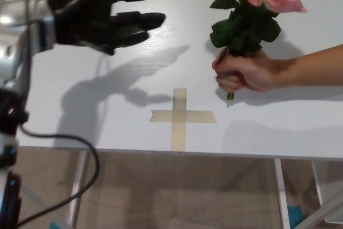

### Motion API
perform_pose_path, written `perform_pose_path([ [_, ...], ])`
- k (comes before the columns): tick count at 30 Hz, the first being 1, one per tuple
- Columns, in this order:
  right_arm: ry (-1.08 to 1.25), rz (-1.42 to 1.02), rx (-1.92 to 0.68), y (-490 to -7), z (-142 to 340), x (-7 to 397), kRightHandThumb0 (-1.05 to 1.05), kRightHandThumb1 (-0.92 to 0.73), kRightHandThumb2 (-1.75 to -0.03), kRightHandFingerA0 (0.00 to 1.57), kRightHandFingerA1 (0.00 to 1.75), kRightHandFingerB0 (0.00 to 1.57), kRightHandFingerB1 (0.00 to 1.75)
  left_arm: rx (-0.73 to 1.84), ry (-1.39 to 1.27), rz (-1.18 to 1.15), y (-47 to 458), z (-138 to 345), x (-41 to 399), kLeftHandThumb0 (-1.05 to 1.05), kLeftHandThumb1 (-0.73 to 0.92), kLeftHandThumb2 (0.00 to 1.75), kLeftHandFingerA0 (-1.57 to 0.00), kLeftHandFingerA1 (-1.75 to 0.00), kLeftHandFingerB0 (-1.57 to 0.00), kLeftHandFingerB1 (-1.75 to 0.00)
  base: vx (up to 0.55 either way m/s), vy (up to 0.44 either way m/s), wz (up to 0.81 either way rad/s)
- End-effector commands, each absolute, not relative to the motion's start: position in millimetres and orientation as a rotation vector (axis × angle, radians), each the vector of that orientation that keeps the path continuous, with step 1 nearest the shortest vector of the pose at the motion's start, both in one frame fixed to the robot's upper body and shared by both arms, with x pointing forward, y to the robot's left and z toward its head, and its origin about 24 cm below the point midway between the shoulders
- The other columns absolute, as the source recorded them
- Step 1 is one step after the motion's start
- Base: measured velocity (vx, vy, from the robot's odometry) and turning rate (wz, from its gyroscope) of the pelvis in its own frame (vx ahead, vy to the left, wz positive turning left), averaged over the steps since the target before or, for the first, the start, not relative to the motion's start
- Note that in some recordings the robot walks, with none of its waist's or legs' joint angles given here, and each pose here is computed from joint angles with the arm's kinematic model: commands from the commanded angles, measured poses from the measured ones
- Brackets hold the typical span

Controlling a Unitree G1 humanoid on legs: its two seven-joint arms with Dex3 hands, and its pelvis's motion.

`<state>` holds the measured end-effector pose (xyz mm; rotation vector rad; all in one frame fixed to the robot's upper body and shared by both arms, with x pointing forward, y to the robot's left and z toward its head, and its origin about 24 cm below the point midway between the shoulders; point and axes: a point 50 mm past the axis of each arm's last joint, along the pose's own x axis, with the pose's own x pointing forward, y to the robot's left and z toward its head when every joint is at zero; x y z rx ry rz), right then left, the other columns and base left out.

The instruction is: Use the left hand to pick up the rose and passes it to a human.

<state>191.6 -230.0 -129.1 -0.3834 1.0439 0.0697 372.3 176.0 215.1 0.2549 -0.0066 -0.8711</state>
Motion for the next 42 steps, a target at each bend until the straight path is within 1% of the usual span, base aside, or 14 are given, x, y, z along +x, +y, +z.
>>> perform_pose_path([
  [1,1.078,0.073,-0.390,-232.3,-133.4,181.9,-0.40,-0.72,-0.61,0.51,0.38,0.44,0.35,0.272,-0.177,-0.790,207.5,221.7,345.0,-0.62,0.35,0.81,0.00,-0.20,-0.01,-0.26,0.00,0.000,0.00],
  [3,1.083,0.069,-0.389,-232.9,-134.3,179.5,-0.39,-0.72,-0.61,0.51,0.38,0.43,0.35,0.316,-0.196,-0.779,216.8,221.0,334.1,-0.78,0.43,0.60,-0.04,-0.21,-0.07,-0.25,0.00,0.000,0.00],
  [4,1.085,0.065,-0.385,-233.2,-134.6,178.8,-0.40,-0.72,-0.62,0.51,0.38,0.43,0.35,0.359,-0.216,-0.772,227.2,218.7,322.0,-0.63,0.38,0.81,-0.02,-0.28,-0.02,-0.29,0.00,0.000,0.00],
  [7,1.087,0.066,-0.385,-233.5,-134.4,179.1,-0.40,-0.72,-0.62,0.51,0.38,0.43,0.35,0.384,-0.223,-0.761,241.7,212.9,300.6,-0.65,0.41,0.81,-0.03,-0.36,-0.02,-0.32,0.00,0.000,0.00],
  [8,1.087,0.066,-0.383,-233.5,-134.4,179.1,-0.40,-0.72,-0.62,0.51,0.38,0.43,0.35,0.388,-0.223,-0.759,245.7,212.1,293.5,-0.35,0.11,0.79,0.00,-0.48,0.00,-0.47,0.00,0.000,0.00],
  [12,1.086,0.071,-0.390,-233.2,-134.3,179.5,-0.39,-0.72,-0.62,0.51,0.38,0.42,0.35,0.384,-0.215,-0.753,252.2,208.7,280.1,-0.34,0.12,0.79,0.00,-0.48,0.00,-0.47,0.00,0.000,0.00],
  [13,1.090,0.077,-0.394,-232.4,-134.9,178.7,-0.39,-0.72,-0.62,0.51,0.38,0.41,0.34,0.378,-0.191,-0.758,261.6,202.2,262.7,-0.62,0.43,0.54,-0.20,-0.31,-0.19,-0.28,0.00,0.000,0.00],
  [14,1.096,0.081,-0.398,-232.2,-136.0,176.3,-0.40,-0.72,-0.61,0.50,0.38,0.41,0.34,0.361,-0.161,-0.768,269.0,194.1,245.4,-0.30,0.16,0.80,-0.06,-0.50,-0.06,-0.48,0.00,0.000,0.00],
  [19,1.118,0.080,-0.398,-232.8,-139.9,167.0,-0.39,-0.72,-0.62,0.51,0.38,0.41,0.34,0.311,-0.078,-0.810,280.1,169.7,212.1,-0.26,0.18,0.81,-0.13,-0.52,-0.11,-0.50,0.00,0.000,0.00],
  [20,1.119,0.080,-0.395,-232.5,-140.0,166.9,-0.39,-0.72,-0.61,0.50,0.38,0.41,0.35,0.299,-0.048,-0.819,282.8,163.2,206.3,-0.52,0.41,0.53,-0.35,-0.38,-0.32,-0.32,0.00,0.000,0.00],
  [33,1.129,0.095,-0.403,-229.5,-141.8,164.4,-0.39,-0.72,-0.61,0.49,0.37,0.42,0.35,0.201,0.356,-0.793,314.3,85.4,159.9,-0.45,0.45,0.54,-0.52,-0.45,-0.37,-0.34,0.00,0.000,0.00],
  [34,1.131,0.092,-0.404,-229.7,-142.1,163.5,-0.39,-0.72,-0.61,0.49,0.37,0.42,0.35,0.224,0.418,-0.549,323.3,45.8,162.2,-0.58,0.54,0.57,-0.47,-0.42,-0.34,-0.33,0.00,0.000,0.00],
  [35,1.134,0.092,-0.405,-229.9,-142.6,162.3,-0.39,-0.72,-0.61,0.49,0.37,0.41,0.35,0.243,0.477,-0.389,326.7,17.1,161.4,-0.58,0.46,0.86,-0.41,-0.55,-0.21,-0.43,0.00,0.000,0.00],
  [42,1.146,0.090,-0.410,-230.0,-144.8,156.7,-0.39,-0.72,-0.61,0.49,0.37,0.42,0.35,0.288,0.700,-0.112,322.5,-49.9,160.3,-0.69,0.54,0.88,-0.30,-0.47,-0.32,-0.45,0.00,0.000,0.00],
])
